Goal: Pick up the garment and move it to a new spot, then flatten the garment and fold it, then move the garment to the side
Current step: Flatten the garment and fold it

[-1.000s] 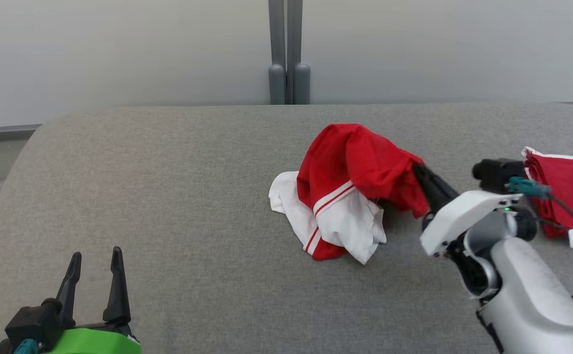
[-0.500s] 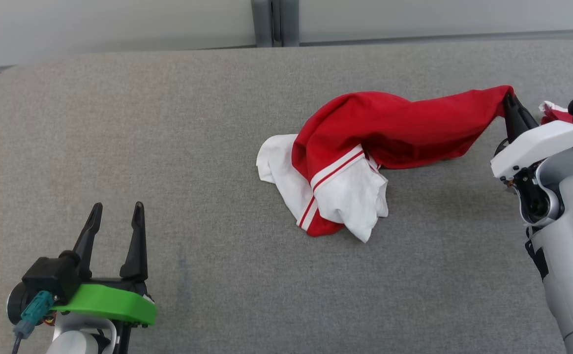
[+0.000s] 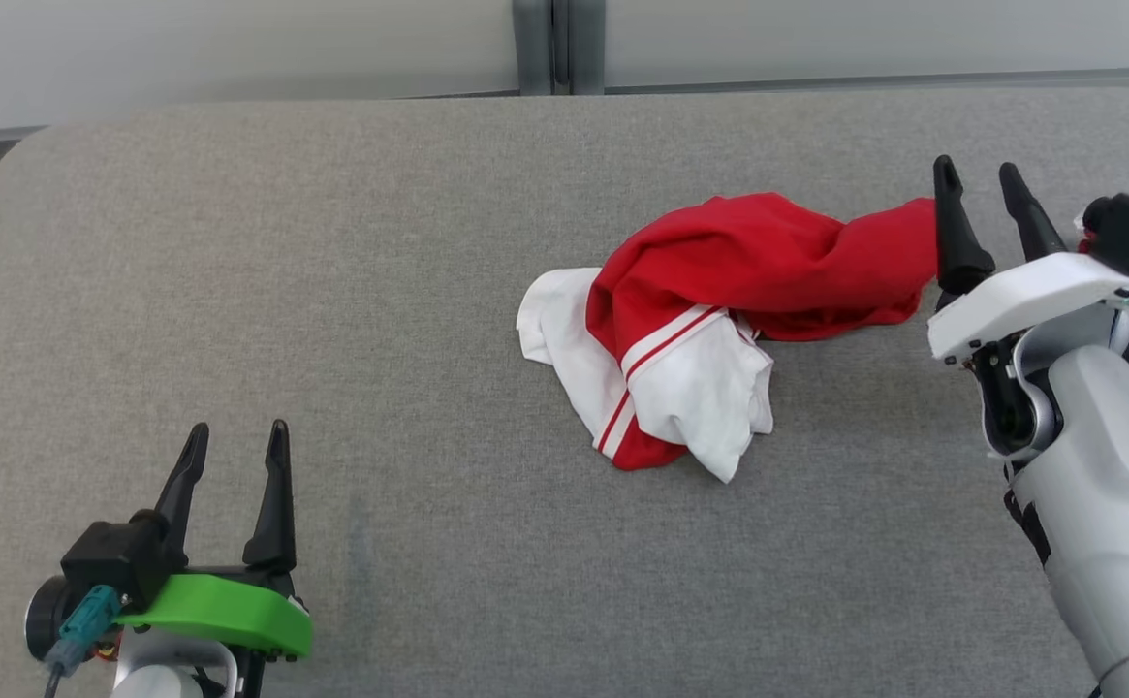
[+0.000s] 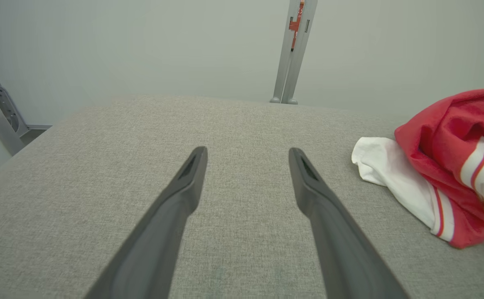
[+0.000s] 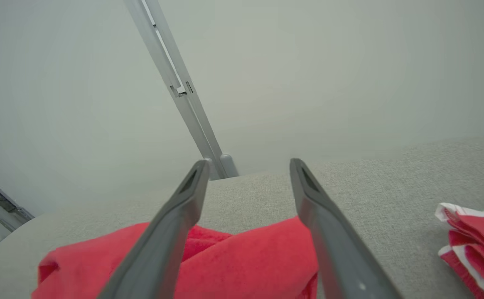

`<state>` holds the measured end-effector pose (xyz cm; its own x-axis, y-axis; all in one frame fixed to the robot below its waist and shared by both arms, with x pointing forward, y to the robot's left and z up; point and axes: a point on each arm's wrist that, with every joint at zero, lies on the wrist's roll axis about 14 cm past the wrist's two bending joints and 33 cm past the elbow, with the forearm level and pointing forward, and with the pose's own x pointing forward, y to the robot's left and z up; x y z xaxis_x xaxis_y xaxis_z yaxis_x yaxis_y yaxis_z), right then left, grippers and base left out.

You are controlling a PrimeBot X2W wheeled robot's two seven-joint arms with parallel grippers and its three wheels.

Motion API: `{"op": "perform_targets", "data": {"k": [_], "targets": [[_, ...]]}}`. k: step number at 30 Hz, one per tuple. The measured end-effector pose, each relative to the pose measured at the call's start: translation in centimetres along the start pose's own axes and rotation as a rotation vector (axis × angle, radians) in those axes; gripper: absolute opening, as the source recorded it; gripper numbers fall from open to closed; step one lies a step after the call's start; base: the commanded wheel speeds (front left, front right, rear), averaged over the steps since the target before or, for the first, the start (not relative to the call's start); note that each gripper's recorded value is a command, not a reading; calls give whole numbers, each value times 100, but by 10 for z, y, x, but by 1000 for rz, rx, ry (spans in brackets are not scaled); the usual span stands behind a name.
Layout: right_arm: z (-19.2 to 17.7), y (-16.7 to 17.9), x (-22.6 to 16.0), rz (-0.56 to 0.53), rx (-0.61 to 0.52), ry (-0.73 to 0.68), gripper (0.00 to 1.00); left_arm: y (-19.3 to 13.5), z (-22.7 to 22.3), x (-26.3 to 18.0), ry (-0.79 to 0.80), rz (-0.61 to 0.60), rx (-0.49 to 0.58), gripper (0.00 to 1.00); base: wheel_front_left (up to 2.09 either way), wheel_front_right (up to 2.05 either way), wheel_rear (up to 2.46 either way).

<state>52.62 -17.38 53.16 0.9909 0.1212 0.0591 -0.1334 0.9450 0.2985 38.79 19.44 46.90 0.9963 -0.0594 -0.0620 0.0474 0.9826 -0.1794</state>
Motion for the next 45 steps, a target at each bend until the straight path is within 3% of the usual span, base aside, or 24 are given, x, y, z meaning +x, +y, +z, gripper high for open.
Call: {"op": "perform_targets", "data": {"k": [11, 20, 24, 31, 38, 45], "targets": [[17, 5, -78, 27, 7, -84, 100, -39, 20, -7, -63, -101, -15, 100, 0, 0, 0], [33, 2, -105, 18, -10, -140, 100, -77, 22, -3, -57, -216, -21, 100, 0, 0, 0], [36, -3, -111, 0, -3, -159, 100, -127, 3, 1, 45, -354, -89, 100, 0, 0, 0], [38, -20, -117, -55, -9, -173, 100, -200, -56, 0, 329, -560, -117, 100, 0, 0, 0], [37, -46, -126, -139, -16, -175, 100, -238, -100, -4, 529, -667, -147, 100, 0, 0, 0], [31, -67, -135, -213, -23, -159, 100, -257, -121, 6, 613, -695, -199, 100, 0, 0, 0]]}}
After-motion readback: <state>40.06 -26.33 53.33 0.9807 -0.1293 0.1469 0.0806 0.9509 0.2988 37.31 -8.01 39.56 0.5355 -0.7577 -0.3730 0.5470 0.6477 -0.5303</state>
